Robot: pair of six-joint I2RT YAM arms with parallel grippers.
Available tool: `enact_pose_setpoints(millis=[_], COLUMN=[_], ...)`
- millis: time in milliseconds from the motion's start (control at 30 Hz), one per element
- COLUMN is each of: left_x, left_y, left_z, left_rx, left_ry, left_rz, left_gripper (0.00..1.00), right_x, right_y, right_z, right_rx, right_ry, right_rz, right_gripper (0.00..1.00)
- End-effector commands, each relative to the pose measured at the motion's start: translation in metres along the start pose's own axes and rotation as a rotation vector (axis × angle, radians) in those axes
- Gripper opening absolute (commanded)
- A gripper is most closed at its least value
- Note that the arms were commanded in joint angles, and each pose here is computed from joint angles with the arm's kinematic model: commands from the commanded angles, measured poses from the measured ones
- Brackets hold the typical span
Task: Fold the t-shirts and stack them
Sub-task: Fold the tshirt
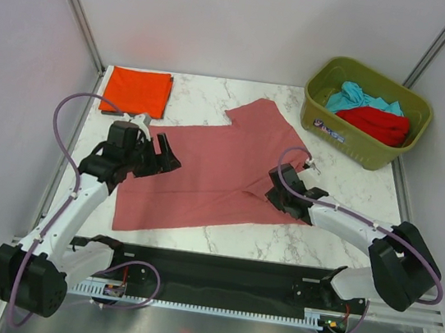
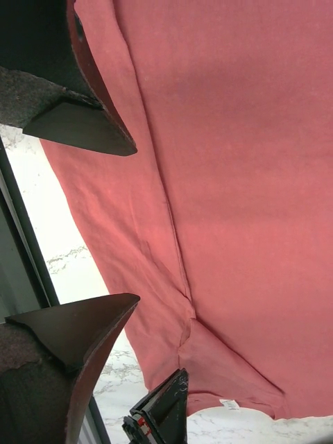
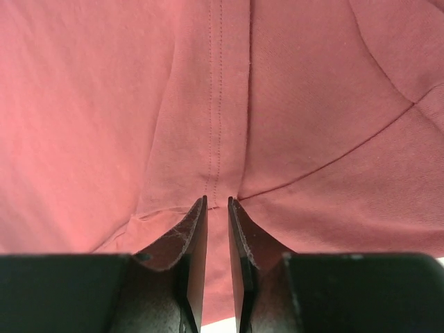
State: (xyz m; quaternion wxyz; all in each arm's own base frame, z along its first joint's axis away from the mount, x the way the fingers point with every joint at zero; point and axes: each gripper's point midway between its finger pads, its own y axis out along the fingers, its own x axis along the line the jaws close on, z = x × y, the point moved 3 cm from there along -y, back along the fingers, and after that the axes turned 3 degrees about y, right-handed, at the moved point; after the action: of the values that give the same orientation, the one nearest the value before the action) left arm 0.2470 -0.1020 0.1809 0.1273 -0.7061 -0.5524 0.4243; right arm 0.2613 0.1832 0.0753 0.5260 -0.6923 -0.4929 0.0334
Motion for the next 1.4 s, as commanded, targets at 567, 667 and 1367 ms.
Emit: enact_pose_setpoints(millis=[567,667,1367], left_x=[0.004,0.004,0.009], left_y=[0.002,0.001,0.003], left_z=[-0.010,-0.011,-0.012], left_rx=[-0.017,-0.018,-0.009], left_ry=[-0.020,-0.022,-0.051], left_rz=[0.022,0.026,0.020], left_gripper=[0.87,0.87,0.87], right_x=[-0.006,-0.006,0.050], right_y=[0.022,0.024,0.028], right_z=[0.007,0.007,-0.011], right_rx=[-0.009,-0.014,-0.087], right_ry=[0.112,0.110,-0.047], right_rz=[0.044,0.050,-0.096], right_gripper=[0.28,0.29,0.00])
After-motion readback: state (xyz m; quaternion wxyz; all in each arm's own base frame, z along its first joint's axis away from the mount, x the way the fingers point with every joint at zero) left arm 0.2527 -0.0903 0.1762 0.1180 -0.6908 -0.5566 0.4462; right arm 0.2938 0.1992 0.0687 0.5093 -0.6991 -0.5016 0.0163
